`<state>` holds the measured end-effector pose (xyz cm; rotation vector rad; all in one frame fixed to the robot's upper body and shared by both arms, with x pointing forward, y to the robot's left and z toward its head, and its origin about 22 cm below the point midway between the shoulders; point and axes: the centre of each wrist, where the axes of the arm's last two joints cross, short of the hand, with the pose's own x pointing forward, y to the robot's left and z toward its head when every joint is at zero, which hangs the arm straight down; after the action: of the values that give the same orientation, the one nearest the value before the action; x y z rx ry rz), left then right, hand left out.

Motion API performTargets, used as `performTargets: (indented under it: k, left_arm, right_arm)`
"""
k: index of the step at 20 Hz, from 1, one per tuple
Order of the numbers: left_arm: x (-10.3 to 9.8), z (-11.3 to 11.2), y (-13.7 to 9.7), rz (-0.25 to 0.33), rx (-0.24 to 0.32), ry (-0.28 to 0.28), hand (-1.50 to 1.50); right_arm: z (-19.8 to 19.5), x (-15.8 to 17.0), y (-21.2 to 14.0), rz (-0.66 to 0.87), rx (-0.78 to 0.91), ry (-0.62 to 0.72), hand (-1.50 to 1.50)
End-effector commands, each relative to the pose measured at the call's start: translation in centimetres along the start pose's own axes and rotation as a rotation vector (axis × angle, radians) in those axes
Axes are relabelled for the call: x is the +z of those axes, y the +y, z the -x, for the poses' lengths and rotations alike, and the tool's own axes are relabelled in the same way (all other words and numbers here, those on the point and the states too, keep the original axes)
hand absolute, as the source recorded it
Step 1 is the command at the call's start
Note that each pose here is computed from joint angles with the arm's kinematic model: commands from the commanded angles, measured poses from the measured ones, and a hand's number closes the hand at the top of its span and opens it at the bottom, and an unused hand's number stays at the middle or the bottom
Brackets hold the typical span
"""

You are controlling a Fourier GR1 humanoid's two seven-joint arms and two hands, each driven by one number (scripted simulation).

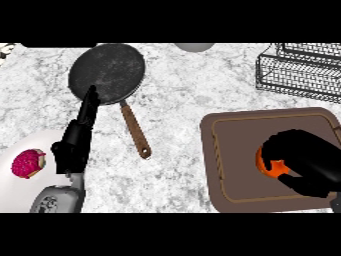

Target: Pick the squash from the tray and place it in the tiered basket

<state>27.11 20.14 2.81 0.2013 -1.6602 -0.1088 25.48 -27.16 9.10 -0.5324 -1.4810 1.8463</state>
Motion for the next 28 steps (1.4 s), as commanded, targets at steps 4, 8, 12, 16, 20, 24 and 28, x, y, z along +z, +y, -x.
performTargets:
  k: [4, 8, 12, 16, 20, 24, 28]
  left_arm:
    - [0.2, 0.1, -0.9, 0.023, 0.002, 0.001, 0.00]
    - [-0.1, -0.5, -1.0, 0.018, 0.010, -0.010, 0.00]
    - [0.1, 0.2, 0.0, 0.025, 0.006, -0.001, 0.00]
    - [0.9, -0.3, -1.6, 0.016, 0.006, -0.006, 0.00]
    - [-0.3, -0.3, 0.4, -0.005, 0.007, 0.009, 0.00]
    - [0.1, -0.7, 0.0, -0.006, -0.008, 0.004, 0.00]
    - [-0.6, -0.5, 0.0, -0.008, 0.003, 0.008, 0.00]
  right_arm:
    - [1.4, -2.4, 1.5, -0.082, 0.003, 0.443, 1.50]
    - [2.3, -2.8, 3.6, -0.215, -0.063, 0.840, 1.50]
    - [-0.4, -7.2, 2.3, -0.160, -0.077, 1.039, 1.50]
    - [-2.0, -9.7, -2.4, -0.032, -0.066, 1.152, 1.50]
    - [-3.2, -9.0, -6.3, 0.073, -0.035, 1.213, 1.50]
    - [-4.1, -8.4, -13.7, 0.241, -0.019, 1.267, 1.50]
    - [-5.8, -5.1, -17.6, 0.336, -0.019, 1.262, 1.50]
